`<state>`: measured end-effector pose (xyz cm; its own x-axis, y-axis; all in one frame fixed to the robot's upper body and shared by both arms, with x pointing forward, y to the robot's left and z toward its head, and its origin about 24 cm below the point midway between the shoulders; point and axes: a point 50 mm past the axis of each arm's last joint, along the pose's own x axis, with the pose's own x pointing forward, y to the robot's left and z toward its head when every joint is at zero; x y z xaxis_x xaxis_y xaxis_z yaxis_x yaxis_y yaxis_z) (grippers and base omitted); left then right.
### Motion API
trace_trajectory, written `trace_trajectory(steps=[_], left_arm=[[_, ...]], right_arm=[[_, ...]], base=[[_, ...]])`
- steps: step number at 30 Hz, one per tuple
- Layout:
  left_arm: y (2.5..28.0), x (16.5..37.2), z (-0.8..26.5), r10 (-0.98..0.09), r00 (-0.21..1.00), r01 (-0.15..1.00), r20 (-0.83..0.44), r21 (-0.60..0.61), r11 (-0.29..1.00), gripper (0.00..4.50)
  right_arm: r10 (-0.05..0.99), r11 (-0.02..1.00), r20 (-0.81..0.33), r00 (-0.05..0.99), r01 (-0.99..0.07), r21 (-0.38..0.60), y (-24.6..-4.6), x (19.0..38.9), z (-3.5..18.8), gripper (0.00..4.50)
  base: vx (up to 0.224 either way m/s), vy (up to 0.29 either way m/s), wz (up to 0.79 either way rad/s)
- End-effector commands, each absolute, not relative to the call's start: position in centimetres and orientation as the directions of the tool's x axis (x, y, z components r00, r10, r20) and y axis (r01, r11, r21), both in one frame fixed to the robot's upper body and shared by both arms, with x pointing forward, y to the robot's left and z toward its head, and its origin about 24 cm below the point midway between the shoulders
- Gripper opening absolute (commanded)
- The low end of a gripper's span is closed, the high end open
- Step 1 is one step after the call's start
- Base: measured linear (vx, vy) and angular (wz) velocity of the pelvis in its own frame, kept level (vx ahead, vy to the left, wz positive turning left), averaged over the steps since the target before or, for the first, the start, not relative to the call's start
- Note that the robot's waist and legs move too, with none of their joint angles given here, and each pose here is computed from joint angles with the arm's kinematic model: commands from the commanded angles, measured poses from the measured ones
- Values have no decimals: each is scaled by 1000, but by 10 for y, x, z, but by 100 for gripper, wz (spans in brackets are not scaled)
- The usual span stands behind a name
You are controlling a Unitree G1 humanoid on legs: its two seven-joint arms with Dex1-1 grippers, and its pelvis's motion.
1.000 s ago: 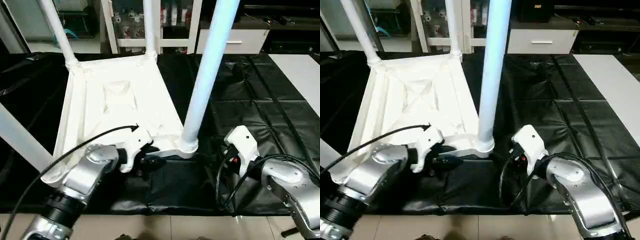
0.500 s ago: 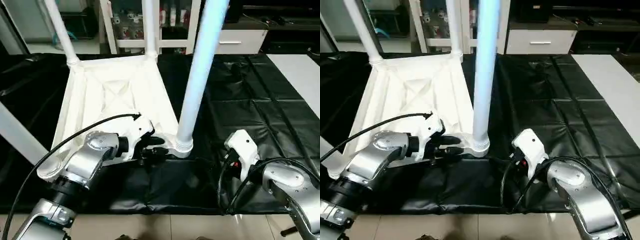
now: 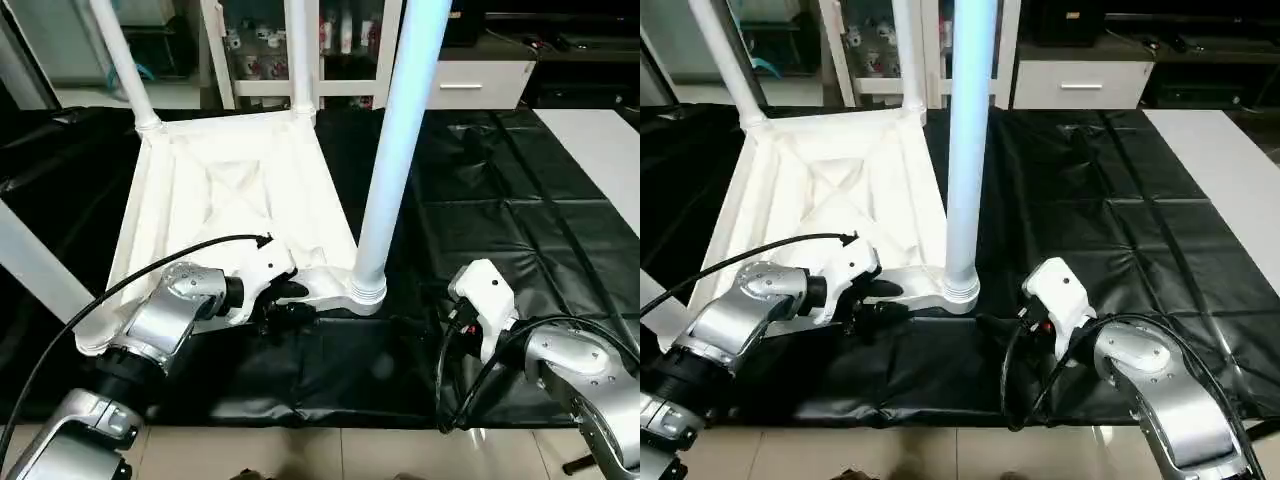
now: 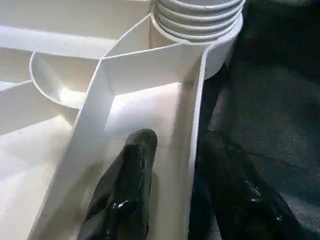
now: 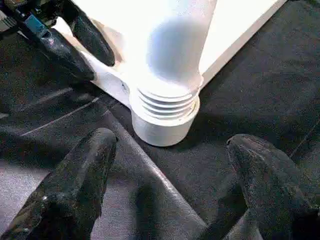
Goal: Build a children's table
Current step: Rotate table base
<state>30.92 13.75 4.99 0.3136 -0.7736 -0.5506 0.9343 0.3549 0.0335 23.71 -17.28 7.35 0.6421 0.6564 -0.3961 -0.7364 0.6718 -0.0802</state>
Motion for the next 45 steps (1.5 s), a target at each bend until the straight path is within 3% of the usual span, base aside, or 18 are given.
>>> trace_trajectory(steps=[1,3,15,19,21,28,34,36,39,41,45], left_arm=[[138,310,47,-764,304,937,-570,32,348,176],[137,311,46,-763,301,937,-572,28,349,176],[144,309,37,-735,242,950,-634,3,311,64],[146,308,35,-726,226,954,-649,-3,299,52],[145,308,35,-728,226,954,-647,-6,301,20],[142,303,34,-767,213,958,-605,-26,287,4],[126,292,42,-853,176,977,-491,-19,212,4],[117,285,44,-878,127,988,-461,-19,153,4],[113,283,44,-884,111,991,-454,-15,132,0],[110,282,44,-881,96,994,-464,-1,109,0],[108,282,45,-877,83,996,-474,12,88,0]], right_arm=[[673,658,-382,633,-749,-81,-171,236,77,391],[677,654,-382,629,-752,-78,-170,236,77,391],[692,639,-380,614,-766,-75,-169,235,78,391],[694,636,-380,612,-768,-75,-169,235,78,391],[694,637,-378,612,-768,-75,-169,235,78,391],[677,667,-362,641,-742,-66,-171,239,78,391],[677,680,-352,646,-732,-36,-175,247,76,391],[697,660,-360,620,-751,-16,-177,249,75,391],[730,630,-361,581,-776,25,-179,251,76,429],[771,566,-379,512,-824,38,-178,249,76,438],[795,497,-415,443,-867,26,-176,249,75,445]], base=[[0,0,0],[0,0,0],[0,0,0],[0,0,0],[0,0,0],[0,0,0],[0,0,0],[0,0,0],[0,0,0],[0,0,0],[0,0,0]])
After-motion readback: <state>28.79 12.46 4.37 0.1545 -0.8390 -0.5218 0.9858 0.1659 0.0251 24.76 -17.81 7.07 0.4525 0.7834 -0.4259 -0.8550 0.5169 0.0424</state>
